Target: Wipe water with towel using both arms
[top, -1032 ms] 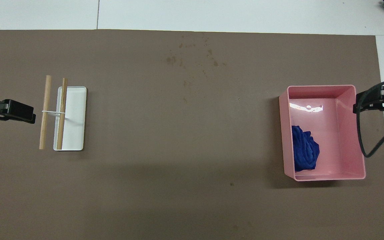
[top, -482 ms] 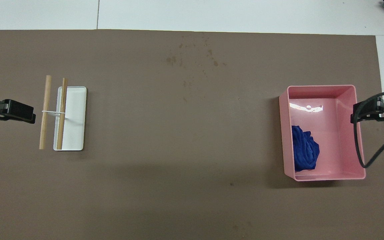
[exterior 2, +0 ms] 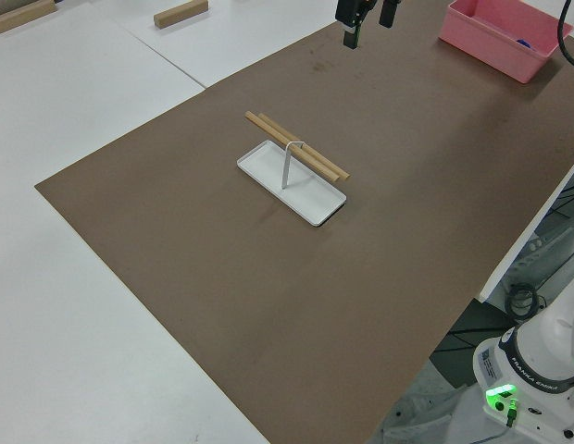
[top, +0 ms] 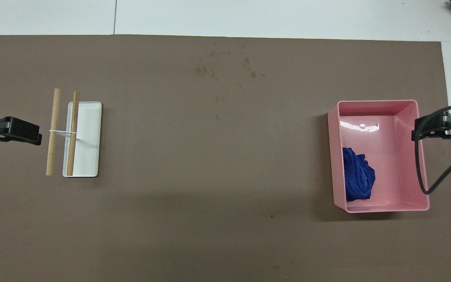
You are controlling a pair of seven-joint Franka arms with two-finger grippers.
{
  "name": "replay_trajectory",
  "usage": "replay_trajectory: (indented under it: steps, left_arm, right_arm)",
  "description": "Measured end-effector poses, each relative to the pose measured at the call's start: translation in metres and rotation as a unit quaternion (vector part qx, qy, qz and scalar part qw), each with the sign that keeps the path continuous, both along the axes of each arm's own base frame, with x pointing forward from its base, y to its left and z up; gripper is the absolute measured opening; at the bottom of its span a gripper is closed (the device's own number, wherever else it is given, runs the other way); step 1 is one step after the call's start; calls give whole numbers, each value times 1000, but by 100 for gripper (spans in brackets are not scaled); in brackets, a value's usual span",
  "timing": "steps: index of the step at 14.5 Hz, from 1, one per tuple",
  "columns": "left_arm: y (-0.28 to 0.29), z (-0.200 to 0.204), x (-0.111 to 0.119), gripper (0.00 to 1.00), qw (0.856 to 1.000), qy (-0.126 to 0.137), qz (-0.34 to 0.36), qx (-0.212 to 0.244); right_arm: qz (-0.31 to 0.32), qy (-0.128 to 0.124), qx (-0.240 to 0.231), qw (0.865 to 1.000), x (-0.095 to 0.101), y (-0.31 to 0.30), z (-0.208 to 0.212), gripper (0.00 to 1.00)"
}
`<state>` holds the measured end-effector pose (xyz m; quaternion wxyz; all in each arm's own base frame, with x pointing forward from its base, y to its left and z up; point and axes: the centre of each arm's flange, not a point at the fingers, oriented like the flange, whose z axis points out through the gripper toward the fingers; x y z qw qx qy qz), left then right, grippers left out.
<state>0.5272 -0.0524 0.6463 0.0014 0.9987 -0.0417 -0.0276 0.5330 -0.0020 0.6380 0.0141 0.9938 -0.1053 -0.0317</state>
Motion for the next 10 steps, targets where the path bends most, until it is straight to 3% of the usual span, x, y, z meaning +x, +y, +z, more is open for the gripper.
replay_trajectory:
  steps: [10]
  left_arm:
    - [0,0,0,100,1000,0,0,0]
  right_arm:
    - [30,-2,2,1000,1,1,0,100]
